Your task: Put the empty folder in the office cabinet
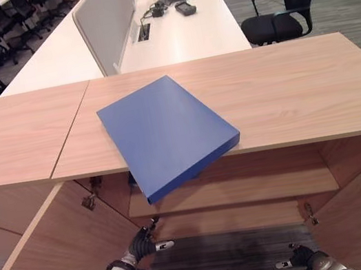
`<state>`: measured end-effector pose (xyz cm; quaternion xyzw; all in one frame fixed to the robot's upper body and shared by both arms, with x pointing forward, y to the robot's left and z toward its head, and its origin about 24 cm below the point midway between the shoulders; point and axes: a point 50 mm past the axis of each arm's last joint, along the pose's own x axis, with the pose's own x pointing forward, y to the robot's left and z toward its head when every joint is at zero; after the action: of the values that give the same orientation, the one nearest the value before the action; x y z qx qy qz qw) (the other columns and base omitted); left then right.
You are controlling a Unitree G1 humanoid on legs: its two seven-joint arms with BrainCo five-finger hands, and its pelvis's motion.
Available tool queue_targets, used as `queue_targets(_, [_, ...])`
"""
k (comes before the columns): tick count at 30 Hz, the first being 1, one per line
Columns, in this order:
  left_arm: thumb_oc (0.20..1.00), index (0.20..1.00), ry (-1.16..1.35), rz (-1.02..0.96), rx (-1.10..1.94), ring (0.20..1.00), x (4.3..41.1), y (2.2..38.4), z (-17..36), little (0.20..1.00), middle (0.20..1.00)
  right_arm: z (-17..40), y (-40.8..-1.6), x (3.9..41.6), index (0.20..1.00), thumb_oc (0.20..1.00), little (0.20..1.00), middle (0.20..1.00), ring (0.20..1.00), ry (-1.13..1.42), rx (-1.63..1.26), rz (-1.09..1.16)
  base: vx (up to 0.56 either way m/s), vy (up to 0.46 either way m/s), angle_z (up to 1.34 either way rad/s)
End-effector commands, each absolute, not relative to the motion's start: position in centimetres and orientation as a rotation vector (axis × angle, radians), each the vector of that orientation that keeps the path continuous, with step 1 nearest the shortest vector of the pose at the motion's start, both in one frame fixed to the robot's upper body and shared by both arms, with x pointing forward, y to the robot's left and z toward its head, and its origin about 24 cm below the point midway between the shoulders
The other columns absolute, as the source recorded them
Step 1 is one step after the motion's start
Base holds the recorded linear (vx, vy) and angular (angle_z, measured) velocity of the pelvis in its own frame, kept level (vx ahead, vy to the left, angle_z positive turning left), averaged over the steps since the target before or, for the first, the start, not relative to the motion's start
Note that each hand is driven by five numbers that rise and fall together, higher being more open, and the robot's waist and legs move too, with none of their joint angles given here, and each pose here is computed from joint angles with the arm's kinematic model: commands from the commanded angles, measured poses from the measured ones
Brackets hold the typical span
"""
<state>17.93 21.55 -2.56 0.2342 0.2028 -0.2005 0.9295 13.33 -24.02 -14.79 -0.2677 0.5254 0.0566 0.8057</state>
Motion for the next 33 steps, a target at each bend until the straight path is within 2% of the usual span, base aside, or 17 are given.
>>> queue_targets(1, [1.000,1.000,0.266,-0.435,0.551,1.000,19.1,22.0,0.6,1.000,1.000,-13.9,-24.4,15.5,1.000,1.000,1.000,1.000,1.000,1.066,-0.607,0.123,0.00,0.000,0.00])
queue_targets(7, [1.000,1.000,0.261,-0.390,0.597,1.000,16.5,26.3,4.2,1.000,1.000,-13.4,-24.9,16.4,1.000,1.000,1.000,1.000,1.000,1.045,-0.616,0.132,-0.05,-0.067,0.00])
queue_targets(9, [1.000,1.000,0.346,-0.292,0.544,1.000,14.1,29.1,4.2,1.000,1.000,-13.4,-24.9,16.6,1.000,1.000,1.000,1.000,1.000,1.042,-0.616,0.140,-0.05,-0.108,0.17])
queue_targets(11, [1.000,1.000,0.348,-0.288,0.544,1.000,14.0,29.2,4.3,1.000,1.000,-13.4,-24.8,16.6,1.000,1.000,1.000,1.000,1.000,1.041,-0.615,0.145,-0.02,-0.052,0.05])
queue_targets(12, [1.000,1.000,0.364,-0.203,0.523,1.000,13.1,30.3,4.3,1.000,1.000,-13.4,-24.9,16.5,1.000,1.000,1.000,1.000,1.000,1.041,-0.606,0.131,-0.01,-0.039,0.10])
queue_targets(13, [1.000,1.000,0.365,-0.200,0.523,1.000,13.0,30.4,4.3,1.000,1.000,-13.4,-24.9,16.5,1.000,1.000,1.000,1.000,1.000,1.041,-0.606,0.134,-0.02,-0.093,0.07])
queue_targets(14, [1.000,1.000,0.387,-0.045,0.496,1.000,11.6,32.3,4.2,1.000,1.000,-13.5,-25.1,16.2,1.000,1.000,1.000,1.000,1.000,1.051,-0.583,0.108,-0.01,-0.060,0.09])
queue_targets(15, [1.000,1.000,0.388,-0.040,0.498,1.000,11.5,32.4,4.3,1.000,1.000,-13.5,-24.9,16.2,1.000,1.000,1.000,1.000,1.000,1.050,-0.584,0.113,0.00,-0.106,0.04])
queue_targets(16, [1.000,1.000,0.383,0.100,0.516,1.000,10.1,34.1,4.8,1.000,1.000,-13.6,-25.0,15.9,1.000,1.000,1.000,1.000,1.000,1.054,-0.545,0.081,0.01,-0.080,0.24])
queue_targets(17, [1.000,1.000,0.398,0.151,0.524,1.000,9.3,34.8,4.9,1.000,1.000,-13.7,-24.7,15.9,1.000,1.000,1.000,1.000,1.000,1.054,-0.530,0.081,0.01,-0.095,0.30])
queue_targets(21, [1.000,1.000,0.420,0.134,0.542,1.000,9.1,35.1,4.8,1.000,1.000,-13.8,-24.6,15.8,1.000,1.000,1.000,1.000,1.000,1.060,-0.527,0.081,0.01,-0.040,0.20])
queue_targets(24, [1.000,1.000,0.384,-0.060,0.569,1.000,11.1,33.3,5.6,1.000,1.000,-13.5,-24.8,16.3,1.000,1.000,1.000,1.000,1.000,1.052,-0.564,0.119,0.02,-0.013,0.07])
queue_targets(27, [1.000,1.000,0.253,-0.105,0.522,1.000,12.3,31.9,7.4,1.000,1.000,-13.4,-25.0,16.5,1.000,1.000,1.000,1.000,1.000,1.042,-0.592,0.128,0.01,-0.014,-0.06])
queue_targets(28, [1.000,1.000,0.081,-0.094,0.495,1.000,13.1,31.0,10.1,1.000,1.000,-13.4,-24.7,16.6,1.000,1.000,1.000,1.000,1.000,1.023,-0.591,0.129,0.03,-0.040,-0.14])
queue_targets(30, [1.000,1.000,-0.089,-0.015,0.490,1.000,13.0,31.5,13.3,1.000,1.000,-13.6,-24.3,16.3,1.000,1.000,1.000,1.000,1.000,1.015,-0.575,0.133,0.02,-0.045,-0.06])
queue_targets(33, [1.000,1.000,-0.230,0.150,0.469,1.000,12.5,33.2,15.5,1.000,1.000,-14.4,-23.2,15.0,1.000,1.000,1.000,1.000,1.000,1.048,-0.552,0.168,0.02,-0.051,0.01])
